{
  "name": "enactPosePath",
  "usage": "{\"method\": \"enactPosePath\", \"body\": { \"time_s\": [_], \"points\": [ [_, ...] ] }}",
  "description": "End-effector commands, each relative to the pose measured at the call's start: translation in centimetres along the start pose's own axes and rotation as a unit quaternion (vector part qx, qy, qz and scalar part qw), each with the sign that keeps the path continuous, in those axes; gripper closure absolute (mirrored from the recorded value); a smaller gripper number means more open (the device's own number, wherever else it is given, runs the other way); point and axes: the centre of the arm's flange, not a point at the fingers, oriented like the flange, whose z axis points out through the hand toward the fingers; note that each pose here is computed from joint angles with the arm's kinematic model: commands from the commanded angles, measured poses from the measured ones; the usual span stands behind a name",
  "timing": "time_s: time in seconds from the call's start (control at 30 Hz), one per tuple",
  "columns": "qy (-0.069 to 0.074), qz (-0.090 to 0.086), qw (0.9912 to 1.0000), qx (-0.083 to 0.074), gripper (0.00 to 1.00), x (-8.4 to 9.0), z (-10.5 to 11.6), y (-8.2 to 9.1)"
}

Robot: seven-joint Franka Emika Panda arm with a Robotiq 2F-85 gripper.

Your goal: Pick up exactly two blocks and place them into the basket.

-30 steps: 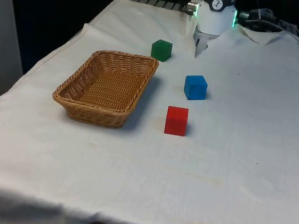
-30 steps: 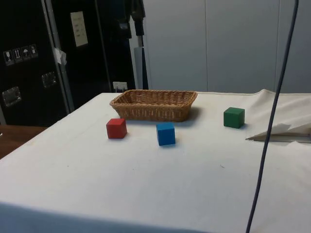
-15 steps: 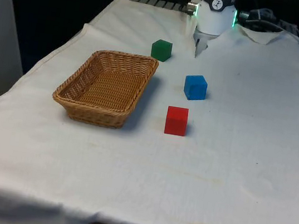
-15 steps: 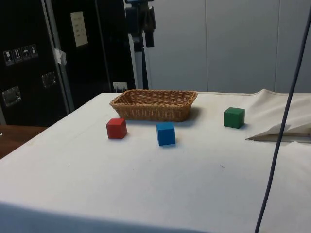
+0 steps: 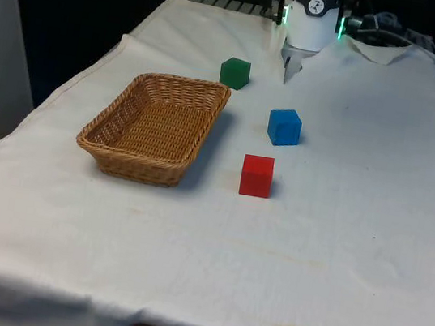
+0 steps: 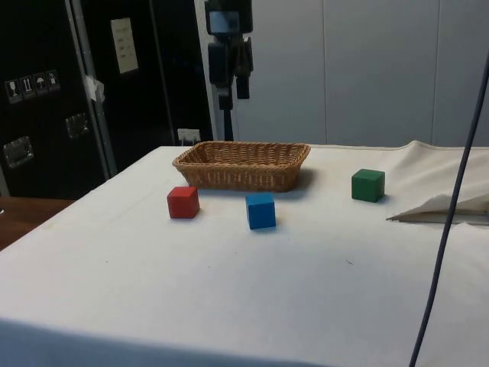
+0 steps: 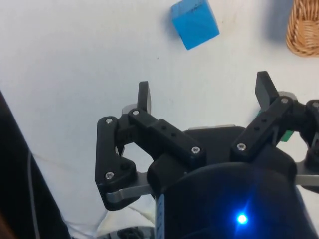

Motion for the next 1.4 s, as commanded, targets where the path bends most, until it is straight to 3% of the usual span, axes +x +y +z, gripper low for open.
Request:
{"method": "enactPosePath", "body": {
  "time_s": [0.0,0.1,0.33,0.37,0.4,0.7,0.87,0.93,0.97,1.2,1.23,1.37],
  "points": [
    [0.006,0.002,0.99997,-0.004,0.00,-0.1,0.6,-0.1],
    [0.005,-0.002,0.99999,-0.002,0.00,-0.3,1.3,-0.2],
    [0.017,-0.003,0.99982,-0.007,0.00,-0.4,3.4,-1.5],
    [0.013,-0.005,0.99988,-0.007,0.00,-0.4,3.6,-1.5],
    [0.018,-0.004,0.99979,-0.008,0.00,-0.4,4.0,-1.9],
    [0.016,-0.006,0.99977,-0.013,0.00,-0.4,6.3,-3.9],
    [0.017,-0.008,0.99980,-0.007,0.00,-0.8,7.8,-3.7],
    [0.013,-0.009,0.99980,-0.012,0.00,-0.8,8.2,-3.6],
    [0.019,-0.013,0.99972,-0.005,0.00,-1.0,8.5,-3.4],
    [0.019,-0.032,0.99932,0.002,0.00,-1.7,10.7,-2.1],
    [0.014,-0.030,0.99946,-0.003,0.00,-1.6,10.6,-2.1],
    [0.020,-0.041,0.99894,0.005,0.00,-2.0,11.6,-1.8]
  ]
}}
